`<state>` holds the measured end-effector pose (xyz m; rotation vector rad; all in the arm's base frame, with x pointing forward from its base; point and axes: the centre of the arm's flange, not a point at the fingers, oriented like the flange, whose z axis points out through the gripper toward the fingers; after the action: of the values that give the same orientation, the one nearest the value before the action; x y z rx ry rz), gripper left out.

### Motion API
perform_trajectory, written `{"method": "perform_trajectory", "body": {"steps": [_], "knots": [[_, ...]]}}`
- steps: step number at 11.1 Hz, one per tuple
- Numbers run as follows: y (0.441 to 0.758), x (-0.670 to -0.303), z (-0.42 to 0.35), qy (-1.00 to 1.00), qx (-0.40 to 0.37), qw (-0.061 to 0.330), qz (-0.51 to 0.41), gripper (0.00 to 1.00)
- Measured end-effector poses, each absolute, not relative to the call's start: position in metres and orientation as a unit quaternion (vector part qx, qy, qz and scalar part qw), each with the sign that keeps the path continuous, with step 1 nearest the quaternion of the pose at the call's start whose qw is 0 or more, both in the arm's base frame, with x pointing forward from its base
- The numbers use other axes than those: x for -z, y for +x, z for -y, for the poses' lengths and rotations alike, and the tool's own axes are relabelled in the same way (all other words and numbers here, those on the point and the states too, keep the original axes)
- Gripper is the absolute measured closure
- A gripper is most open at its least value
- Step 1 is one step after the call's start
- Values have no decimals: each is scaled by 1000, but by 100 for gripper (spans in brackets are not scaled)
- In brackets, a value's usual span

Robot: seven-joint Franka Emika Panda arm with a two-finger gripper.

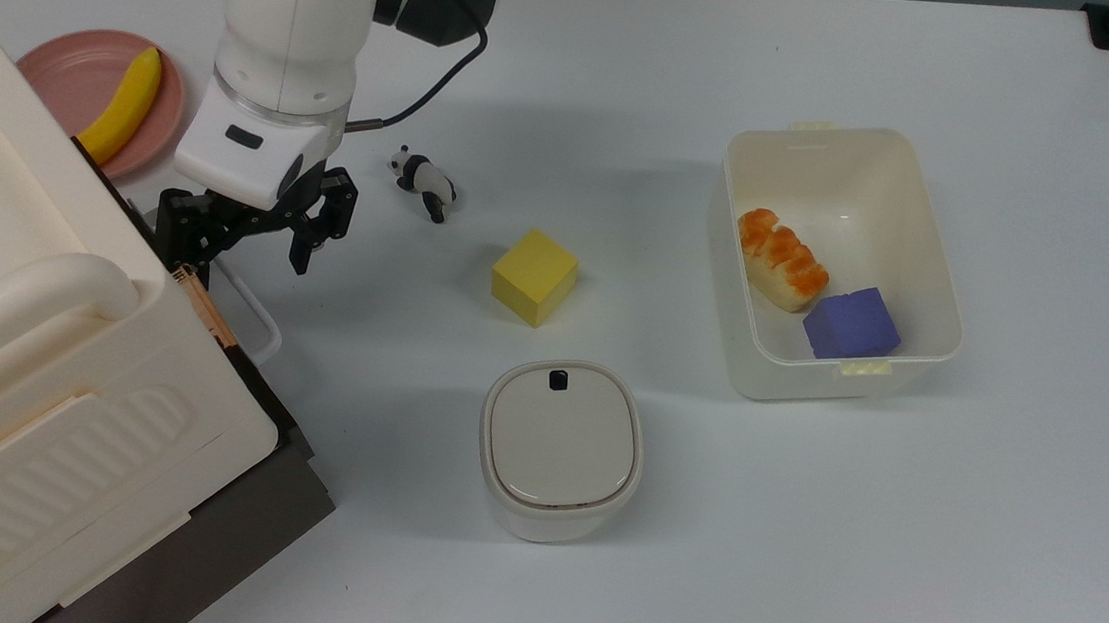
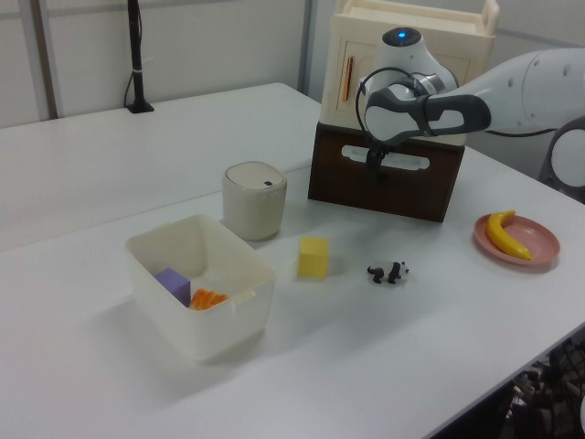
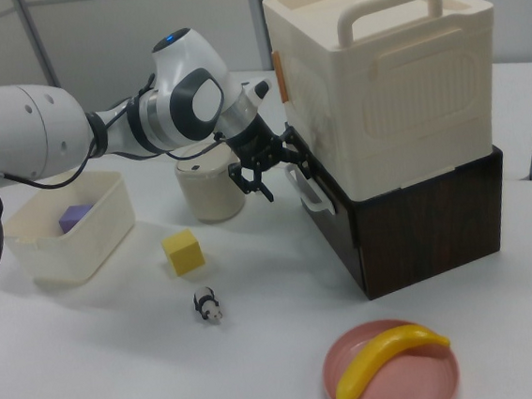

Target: Slide open the drawer

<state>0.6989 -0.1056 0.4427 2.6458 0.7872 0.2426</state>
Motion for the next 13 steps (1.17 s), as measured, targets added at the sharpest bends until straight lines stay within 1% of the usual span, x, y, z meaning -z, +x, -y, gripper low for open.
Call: {"method": "perform_trajectory", "body": {"steps": [1,5,6,7,9,11,12,13], "knots": [[699,-442,105,938,-86,184,-280,24],[699,-440,105,939,-84,183,-280,26],[699,-440,105,939,-84,183,-280,29],[699,-440,105,939,-84,183,-280,41],[699,-440,105,939,-84,183,-280,51],[700,-442,107,939,-86,184,-278,52],[700,-445,111,939,-89,185,-275,62],[701,-450,114,939,-93,188,-272,63]]}}
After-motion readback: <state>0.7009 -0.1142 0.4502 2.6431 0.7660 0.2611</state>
